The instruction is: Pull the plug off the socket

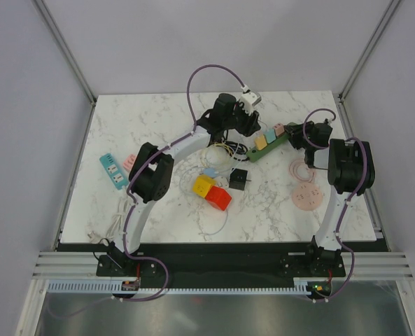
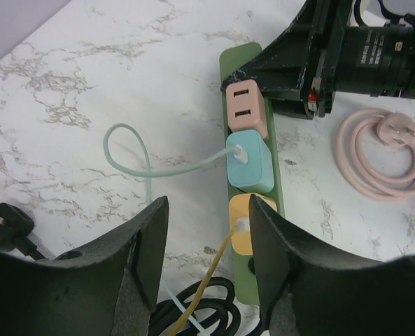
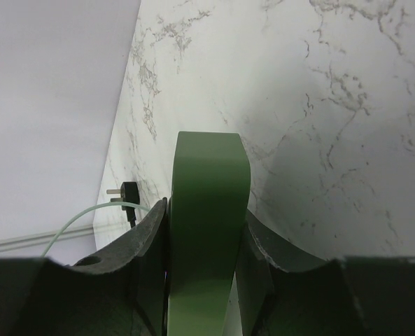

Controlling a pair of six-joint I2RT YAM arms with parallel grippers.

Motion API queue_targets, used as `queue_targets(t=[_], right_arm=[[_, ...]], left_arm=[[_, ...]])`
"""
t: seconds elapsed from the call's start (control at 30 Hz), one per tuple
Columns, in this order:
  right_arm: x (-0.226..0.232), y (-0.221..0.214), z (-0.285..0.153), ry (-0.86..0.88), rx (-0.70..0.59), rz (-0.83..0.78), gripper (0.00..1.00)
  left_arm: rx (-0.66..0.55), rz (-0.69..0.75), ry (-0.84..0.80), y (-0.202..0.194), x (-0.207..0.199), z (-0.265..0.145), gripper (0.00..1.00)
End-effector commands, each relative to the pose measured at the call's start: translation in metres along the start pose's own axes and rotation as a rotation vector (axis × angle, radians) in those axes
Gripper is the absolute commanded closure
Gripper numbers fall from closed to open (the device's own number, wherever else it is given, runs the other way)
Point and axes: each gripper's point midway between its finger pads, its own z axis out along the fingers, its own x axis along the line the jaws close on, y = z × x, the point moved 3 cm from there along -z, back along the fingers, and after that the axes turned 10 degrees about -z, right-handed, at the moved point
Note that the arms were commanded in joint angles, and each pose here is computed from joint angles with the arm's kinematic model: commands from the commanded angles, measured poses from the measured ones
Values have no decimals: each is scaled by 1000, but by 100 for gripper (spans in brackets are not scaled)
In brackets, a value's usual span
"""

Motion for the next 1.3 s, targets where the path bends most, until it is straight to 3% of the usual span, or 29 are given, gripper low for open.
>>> queue_targets(t=[0.0,0.13,0.3,0.5,0.77,1.03,1.27], right_arm=[[-20,7,3,-52,-31,-101,100],[-19,8,4,-45,-29,-99,100],[-19,7,5,-42,-22,-102,100],[-18,8,5,-41,-20,-101,100],[-17,5,8,-28,-3,-97,100],[-18,4,9,-26,1,-97,100],[-16,5,8,-16,-4,-94,100]], left_arm=[[-85,51,-29,55,-6,-21,43],[-46,16,-73,48,-12,-15,34],[-63,-35,-85,59,-10,-23,0],[-79,-272,-92,94,-1,-58,2],[34,-205,-259,73,-17,-49,15],[111,-174,-251,45,-12,-29,9],[182,-193,-248,16,-15,-13,16]])
